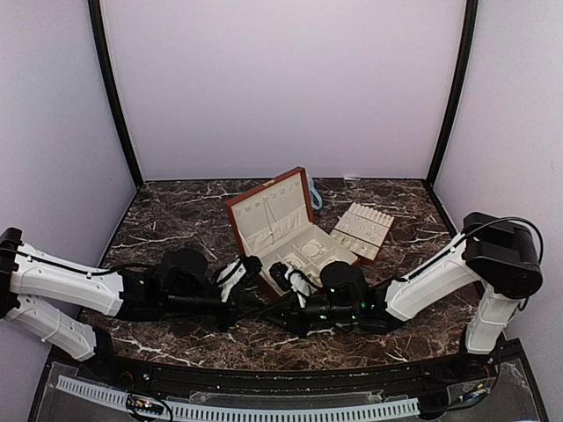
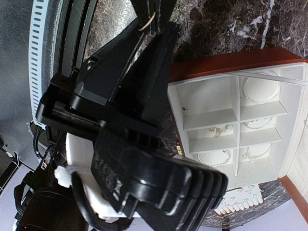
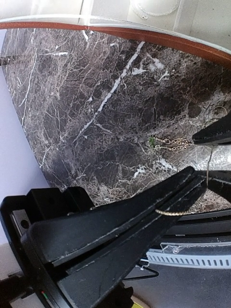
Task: Organize the mixed jewelry
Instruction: Pass from the left arm to the right, then adjust the jewelry box at the center of the board, then pick up the compartment pouch from the jewelry box.
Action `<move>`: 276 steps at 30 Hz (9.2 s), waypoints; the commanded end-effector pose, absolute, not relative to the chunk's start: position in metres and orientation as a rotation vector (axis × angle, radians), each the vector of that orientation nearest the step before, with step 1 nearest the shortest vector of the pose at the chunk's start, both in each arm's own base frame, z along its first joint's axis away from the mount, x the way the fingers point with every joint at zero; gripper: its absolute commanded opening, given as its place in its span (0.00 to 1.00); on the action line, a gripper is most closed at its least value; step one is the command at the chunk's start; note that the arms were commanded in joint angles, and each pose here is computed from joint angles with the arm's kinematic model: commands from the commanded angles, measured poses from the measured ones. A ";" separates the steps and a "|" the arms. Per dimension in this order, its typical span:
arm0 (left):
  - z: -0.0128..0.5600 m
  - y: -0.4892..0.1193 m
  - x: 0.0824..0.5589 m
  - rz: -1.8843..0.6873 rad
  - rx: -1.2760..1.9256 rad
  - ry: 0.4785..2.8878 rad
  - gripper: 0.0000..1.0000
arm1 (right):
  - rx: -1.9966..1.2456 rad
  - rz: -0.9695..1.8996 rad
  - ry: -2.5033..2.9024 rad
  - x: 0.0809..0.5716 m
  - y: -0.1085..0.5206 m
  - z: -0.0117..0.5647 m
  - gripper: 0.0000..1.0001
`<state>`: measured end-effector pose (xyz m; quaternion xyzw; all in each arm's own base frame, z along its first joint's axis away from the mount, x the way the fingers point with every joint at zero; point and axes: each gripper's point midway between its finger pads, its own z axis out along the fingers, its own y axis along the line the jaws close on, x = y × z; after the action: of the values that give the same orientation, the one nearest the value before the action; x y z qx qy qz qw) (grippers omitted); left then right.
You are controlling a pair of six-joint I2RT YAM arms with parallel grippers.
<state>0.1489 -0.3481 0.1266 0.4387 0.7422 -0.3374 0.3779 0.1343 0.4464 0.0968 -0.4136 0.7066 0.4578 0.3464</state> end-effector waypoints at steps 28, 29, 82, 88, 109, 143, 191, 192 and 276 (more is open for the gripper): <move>0.158 -0.338 0.165 -0.841 0.922 1.909 0.35 | -0.839 1.102 1.767 0.161 0.430 0.146 0.00; 0.161 -0.333 0.171 -0.815 0.877 1.921 0.39 | -0.819 1.075 1.769 0.165 0.425 0.153 0.00; 0.205 -0.274 0.288 -0.852 0.041 2.049 0.70 | -0.235 0.471 1.796 0.326 0.360 0.346 0.00; 0.180 -0.302 0.271 -0.983 -0.181 2.081 0.71 | -0.199 0.421 1.797 0.326 0.329 0.339 0.00; 0.077 -0.354 0.248 -0.844 -0.576 2.466 0.74 | -0.221 0.543 1.710 0.309 0.303 0.340 0.00; 0.029 -0.330 0.236 -0.540 -0.389 2.730 0.27 | -0.237 0.650 1.687 0.305 0.316 0.335 0.00; 0.182 -0.287 0.273 -0.200 0.793 2.153 0.66 | -0.410 0.843 1.606 0.265 0.323 0.361 0.00; 0.190 -0.299 0.271 -0.234 0.899 2.069 0.66 | -0.409 0.848 1.606 0.264 0.323 0.360 0.00; 0.109 -0.349 0.339 -0.005 1.370 1.541 0.55 | -0.435 0.945 1.574 0.255 0.332 0.360 0.00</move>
<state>0.3378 -0.3548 0.1169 0.5736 0.6313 -0.0098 0.5219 0.2544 0.3330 0.3455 -0.1966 0.6934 0.3898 0.5733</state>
